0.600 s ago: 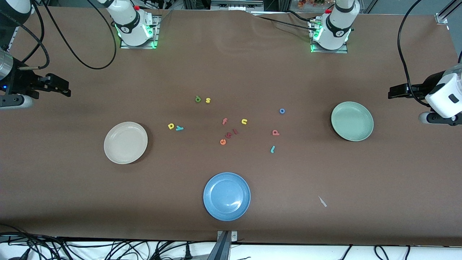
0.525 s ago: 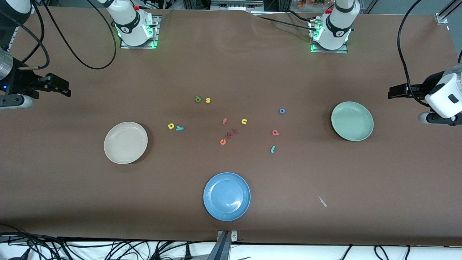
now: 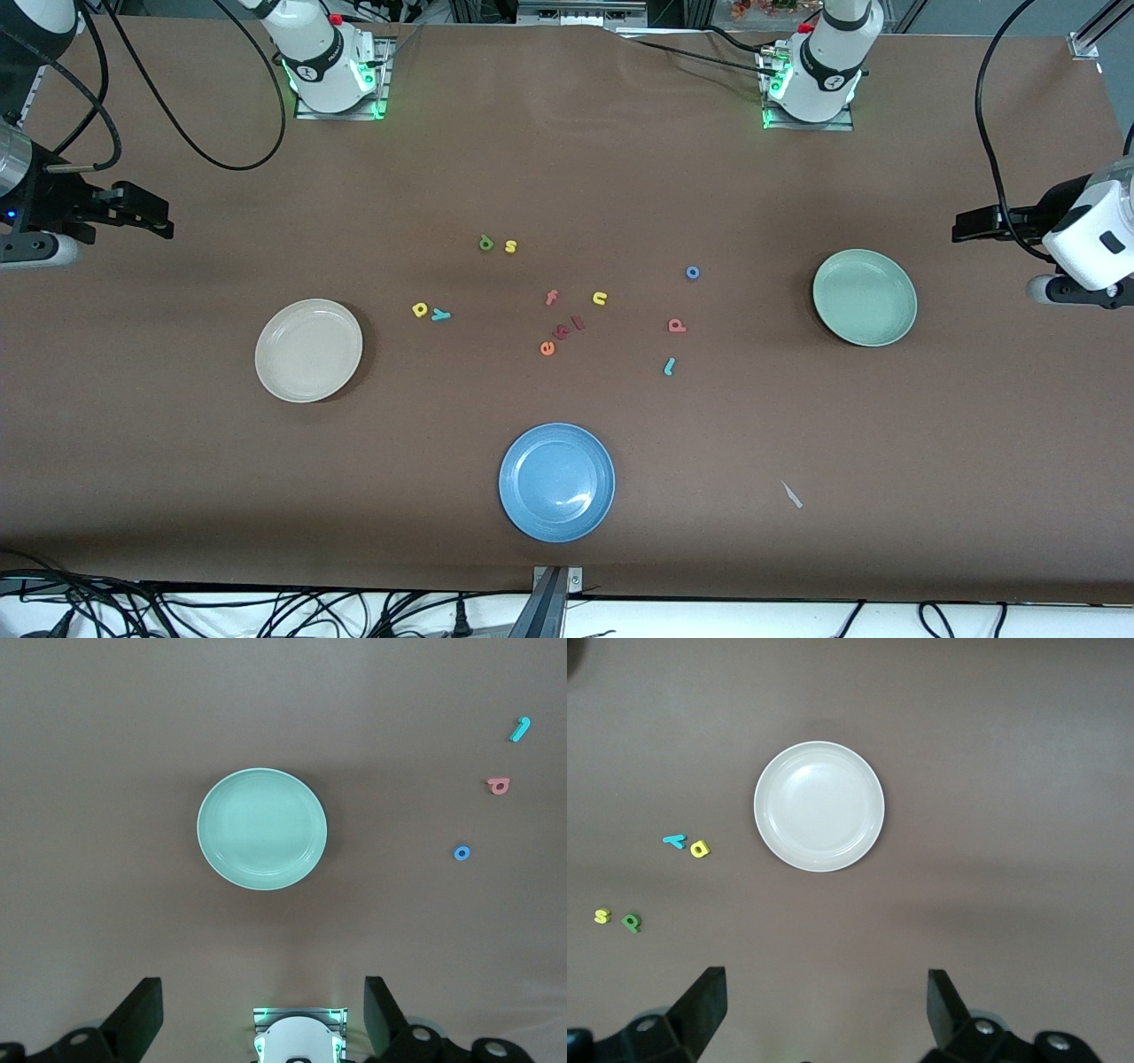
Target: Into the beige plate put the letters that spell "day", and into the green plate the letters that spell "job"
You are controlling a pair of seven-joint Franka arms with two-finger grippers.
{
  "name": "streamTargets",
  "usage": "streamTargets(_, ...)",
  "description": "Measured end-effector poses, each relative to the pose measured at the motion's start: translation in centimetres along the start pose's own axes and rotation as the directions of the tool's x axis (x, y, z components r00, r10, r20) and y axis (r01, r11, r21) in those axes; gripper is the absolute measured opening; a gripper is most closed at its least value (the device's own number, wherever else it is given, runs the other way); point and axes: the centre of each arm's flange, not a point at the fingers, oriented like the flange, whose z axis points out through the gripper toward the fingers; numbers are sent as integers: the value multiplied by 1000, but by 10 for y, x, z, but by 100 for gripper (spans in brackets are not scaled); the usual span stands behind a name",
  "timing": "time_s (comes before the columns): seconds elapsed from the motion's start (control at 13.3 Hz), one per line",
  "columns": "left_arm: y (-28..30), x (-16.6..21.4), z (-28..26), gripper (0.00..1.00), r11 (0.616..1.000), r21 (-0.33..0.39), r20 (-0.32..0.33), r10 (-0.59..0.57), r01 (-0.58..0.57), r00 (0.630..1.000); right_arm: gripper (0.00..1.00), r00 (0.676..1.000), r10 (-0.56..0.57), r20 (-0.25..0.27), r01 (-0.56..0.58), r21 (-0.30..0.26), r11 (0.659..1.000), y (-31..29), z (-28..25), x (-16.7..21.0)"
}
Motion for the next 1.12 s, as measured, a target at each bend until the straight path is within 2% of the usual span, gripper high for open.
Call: streamTargets(1.12, 0, 0, 1, 100, 1000, 0, 1, 0, 0, 1000, 100, 1000, 18, 6, -18, 1, 1000, 5, 6, 3)
